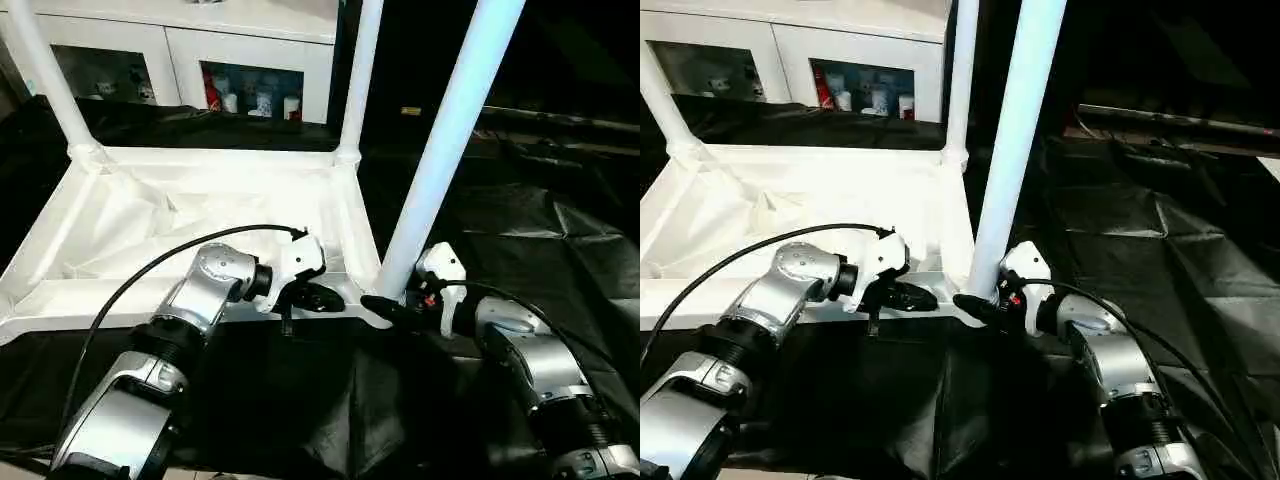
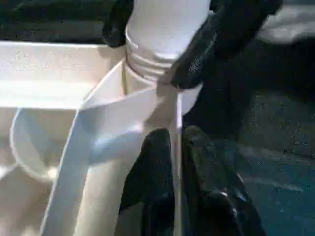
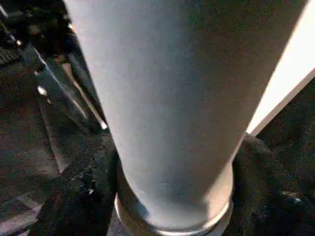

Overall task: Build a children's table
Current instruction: Rotate leg to tighten

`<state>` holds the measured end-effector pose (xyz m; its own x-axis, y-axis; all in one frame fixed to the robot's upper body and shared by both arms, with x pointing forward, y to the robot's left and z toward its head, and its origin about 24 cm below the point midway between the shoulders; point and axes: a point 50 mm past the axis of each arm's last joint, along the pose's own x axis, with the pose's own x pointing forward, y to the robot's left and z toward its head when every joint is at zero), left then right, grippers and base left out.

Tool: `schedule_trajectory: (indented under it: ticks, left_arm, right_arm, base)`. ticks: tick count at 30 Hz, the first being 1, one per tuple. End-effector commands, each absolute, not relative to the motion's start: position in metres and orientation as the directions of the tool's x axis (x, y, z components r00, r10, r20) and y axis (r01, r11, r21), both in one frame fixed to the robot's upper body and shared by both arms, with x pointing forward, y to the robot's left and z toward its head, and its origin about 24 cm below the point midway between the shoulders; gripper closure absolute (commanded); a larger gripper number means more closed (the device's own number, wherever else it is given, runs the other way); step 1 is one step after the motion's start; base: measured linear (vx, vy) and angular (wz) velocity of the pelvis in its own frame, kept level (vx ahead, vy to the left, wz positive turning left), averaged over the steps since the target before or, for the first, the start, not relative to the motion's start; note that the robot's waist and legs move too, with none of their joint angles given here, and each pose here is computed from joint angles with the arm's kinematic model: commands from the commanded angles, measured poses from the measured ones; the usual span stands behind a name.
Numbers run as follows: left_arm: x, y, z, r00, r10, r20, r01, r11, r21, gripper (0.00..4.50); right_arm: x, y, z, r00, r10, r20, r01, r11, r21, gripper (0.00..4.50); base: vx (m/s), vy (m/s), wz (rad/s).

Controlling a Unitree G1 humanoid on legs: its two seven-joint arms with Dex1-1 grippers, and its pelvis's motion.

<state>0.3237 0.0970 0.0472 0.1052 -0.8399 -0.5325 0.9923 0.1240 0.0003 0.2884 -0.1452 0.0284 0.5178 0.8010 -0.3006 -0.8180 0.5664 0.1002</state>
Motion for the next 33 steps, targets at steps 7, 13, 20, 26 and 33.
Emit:
schedule_trajectory:
  ticks: [7,13,20,26,33]
  left_arm:
    - [0.321,0.101,0.035,0.108,-0.821,-0.561,0.985,0.166,-0.053,3.97]
    - [0.321,0.114,0.033,0.094,-0.762,-0.640,0.986,0.162,-0.048,4.36]
    - [0.324,0.127,0.036,0.114,-0.724,-0.680,0.984,0.178,-0.024,4.39]
    - [0.321,0.134,0.040,0.121,-0.740,-0.662,0.982,0.188,-0.031,4.39]
    - [0.320,0.136,0.044,0.153,-0.778,-0.610,0.970,0.235,-0.057,3.91]
  right_arm:
    - [0.284,-0.136,0.025,0.476,0.820,-0.317,-0.841,0.530,0.108,1.79]
    - [0.285,-0.137,0.025,0.476,0.818,-0.322,-0.842,0.530,0.102,1.80]
    - [0.286,-0.138,0.025,0.476,0.816,-0.327,-0.843,0.529,0.095,1.80]
    - [0.286,-0.138,0.025,0.475,0.817,-0.328,-0.844,0.528,0.093,1.80]
    - [0.286,-0.138,0.024,0.474,0.816,-0.332,-0.845,0.527,0.090,1.80]
  base:
    - [0.000,0.000,0.00]
    - [0.000,0.000,0.00]
    - [0.000,0.000,0.00]
    - [0.000,0.000,0.00]
    - [0.000,0.000,0.00]
